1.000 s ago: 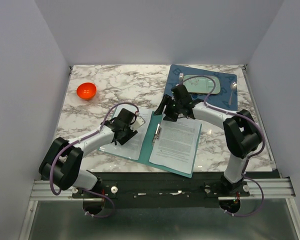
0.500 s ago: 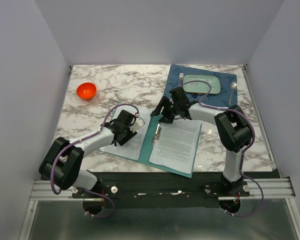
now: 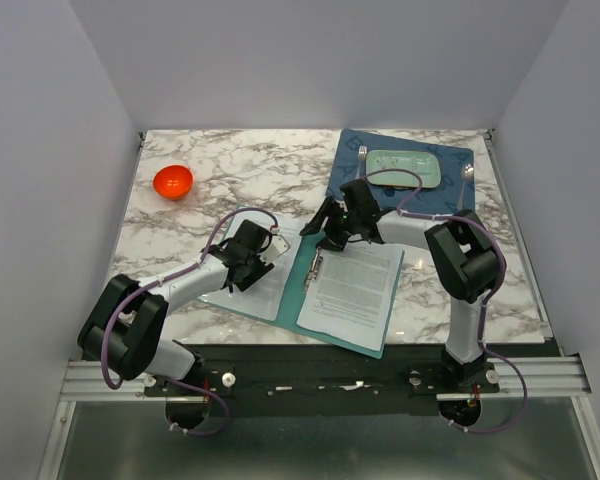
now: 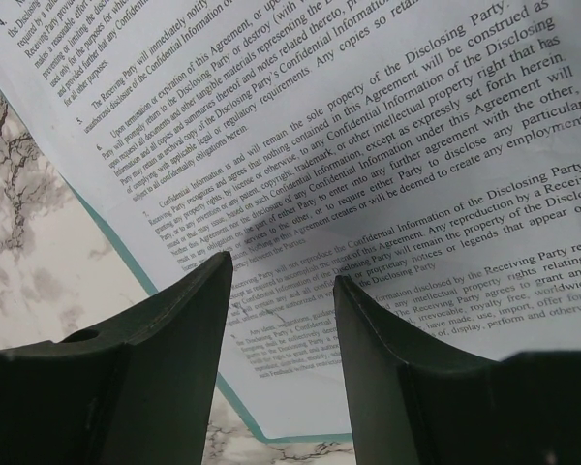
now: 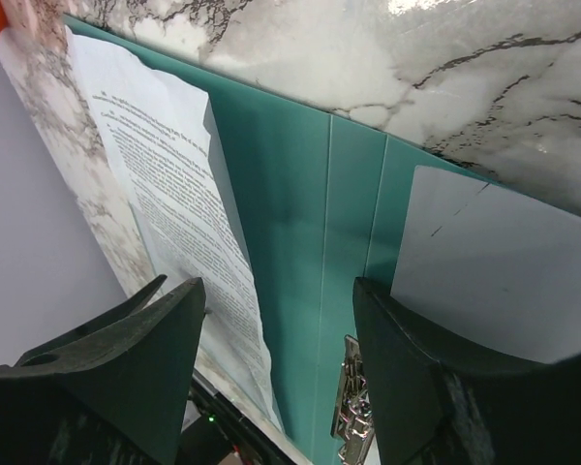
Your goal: Put the files into the folder
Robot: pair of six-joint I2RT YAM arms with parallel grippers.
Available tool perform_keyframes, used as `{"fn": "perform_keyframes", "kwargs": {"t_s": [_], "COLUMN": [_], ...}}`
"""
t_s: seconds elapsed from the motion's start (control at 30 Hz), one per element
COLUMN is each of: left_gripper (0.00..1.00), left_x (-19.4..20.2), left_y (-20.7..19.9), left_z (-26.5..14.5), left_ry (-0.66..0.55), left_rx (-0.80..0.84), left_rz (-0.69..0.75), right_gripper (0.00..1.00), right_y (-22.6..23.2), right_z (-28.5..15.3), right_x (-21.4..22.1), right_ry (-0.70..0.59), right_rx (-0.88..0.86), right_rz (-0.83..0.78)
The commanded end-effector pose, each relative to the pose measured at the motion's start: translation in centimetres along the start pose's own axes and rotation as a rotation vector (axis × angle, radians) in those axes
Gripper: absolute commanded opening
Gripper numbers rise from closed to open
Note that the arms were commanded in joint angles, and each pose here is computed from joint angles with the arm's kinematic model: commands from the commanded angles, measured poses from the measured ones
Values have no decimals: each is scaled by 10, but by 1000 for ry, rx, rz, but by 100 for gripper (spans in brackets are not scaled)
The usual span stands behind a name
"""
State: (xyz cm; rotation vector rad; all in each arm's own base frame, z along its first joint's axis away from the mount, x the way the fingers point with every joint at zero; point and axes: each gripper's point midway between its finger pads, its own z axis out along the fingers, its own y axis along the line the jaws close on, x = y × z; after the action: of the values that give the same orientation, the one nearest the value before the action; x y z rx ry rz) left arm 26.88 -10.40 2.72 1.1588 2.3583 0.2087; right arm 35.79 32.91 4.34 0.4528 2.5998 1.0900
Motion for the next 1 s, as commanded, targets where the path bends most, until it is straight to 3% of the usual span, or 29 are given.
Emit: {"fn": "perform_keyframes", "kwargs": {"t_s": [0.0,0.43,0.97], "left_gripper": [60,59,58], "left_x": [11,11,12], "left_y": [-2,-2,-2], "left_z": [2,1,0], "left_ry": [26,31,33], "left_rx": [1,5,4], "left_rz": [2,-5,-14], "right_gripper": [71,71,71], "right_y": [-6,-11,28], "right_z": [5,2,-20], "right_x": [9,23,20], "right_ry": [41,73,54], "right_rx": [-11,-53,-216], "right_rz": [11,50,40]}}
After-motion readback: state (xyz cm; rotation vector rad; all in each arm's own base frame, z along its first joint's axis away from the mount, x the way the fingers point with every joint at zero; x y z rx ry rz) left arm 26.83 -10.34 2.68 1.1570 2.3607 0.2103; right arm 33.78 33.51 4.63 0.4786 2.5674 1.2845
